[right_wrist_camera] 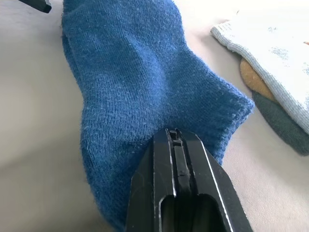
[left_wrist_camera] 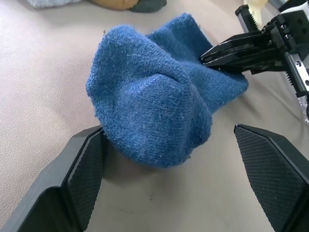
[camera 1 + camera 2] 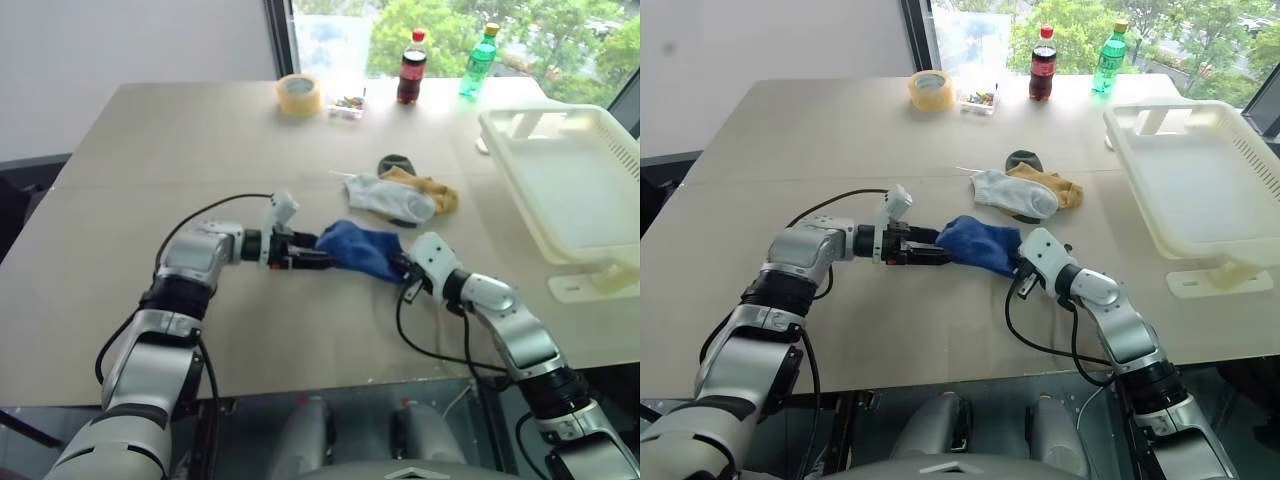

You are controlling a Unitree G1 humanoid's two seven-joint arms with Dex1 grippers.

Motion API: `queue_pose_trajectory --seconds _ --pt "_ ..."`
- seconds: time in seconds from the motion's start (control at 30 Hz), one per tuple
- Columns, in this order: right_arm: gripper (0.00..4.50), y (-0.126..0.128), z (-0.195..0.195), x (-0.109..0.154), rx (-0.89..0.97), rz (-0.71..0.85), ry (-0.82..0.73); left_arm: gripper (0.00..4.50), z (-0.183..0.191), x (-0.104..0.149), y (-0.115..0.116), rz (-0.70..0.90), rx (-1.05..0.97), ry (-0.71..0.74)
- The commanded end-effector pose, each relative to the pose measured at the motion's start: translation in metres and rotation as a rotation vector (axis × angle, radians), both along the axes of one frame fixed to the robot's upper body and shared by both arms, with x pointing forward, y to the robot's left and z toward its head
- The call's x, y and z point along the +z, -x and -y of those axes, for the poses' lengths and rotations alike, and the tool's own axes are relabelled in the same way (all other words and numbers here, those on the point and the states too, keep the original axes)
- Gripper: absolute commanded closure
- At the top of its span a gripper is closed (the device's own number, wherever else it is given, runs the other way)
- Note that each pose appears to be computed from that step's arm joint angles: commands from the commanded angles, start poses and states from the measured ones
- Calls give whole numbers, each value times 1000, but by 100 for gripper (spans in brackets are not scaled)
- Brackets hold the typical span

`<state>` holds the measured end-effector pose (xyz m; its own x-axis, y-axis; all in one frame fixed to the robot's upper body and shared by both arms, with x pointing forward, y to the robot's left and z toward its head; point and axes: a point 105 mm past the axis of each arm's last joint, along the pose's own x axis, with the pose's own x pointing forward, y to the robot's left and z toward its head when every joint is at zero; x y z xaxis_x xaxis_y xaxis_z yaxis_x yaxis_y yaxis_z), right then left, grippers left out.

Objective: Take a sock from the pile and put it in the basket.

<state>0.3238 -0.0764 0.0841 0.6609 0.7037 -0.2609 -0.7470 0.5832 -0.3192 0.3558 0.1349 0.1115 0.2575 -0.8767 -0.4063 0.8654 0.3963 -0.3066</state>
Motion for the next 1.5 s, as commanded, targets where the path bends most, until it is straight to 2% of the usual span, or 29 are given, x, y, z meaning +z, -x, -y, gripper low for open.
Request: queue_pose_trajectory --seconds 0.03,0.2,0.5,0.7,0.87,1.2,1.5 --pt "450 6 1 -19 2 -72 32 8 16 5 8 -43 -67 80" --pt "450 7 1 -18 1 -70 29 8 31 29 10 25 -138 205" --pt "450 6 0 -18 3 -61 42 8 44 41 13 125 -195 266" --pt "450 7 -1 -20 10 -51 70 8 46 35 8 185 -204 213" --pt "450 9 -1 -23 20 -41 98 8 34 26 3 144 -162 152" --pt "450 13 2 -37 52 -17 210 8 65 49 3 183 -201 326" --pt "450 17 6 -44 54 -6 256 8 95 34 14 168 -302 320"
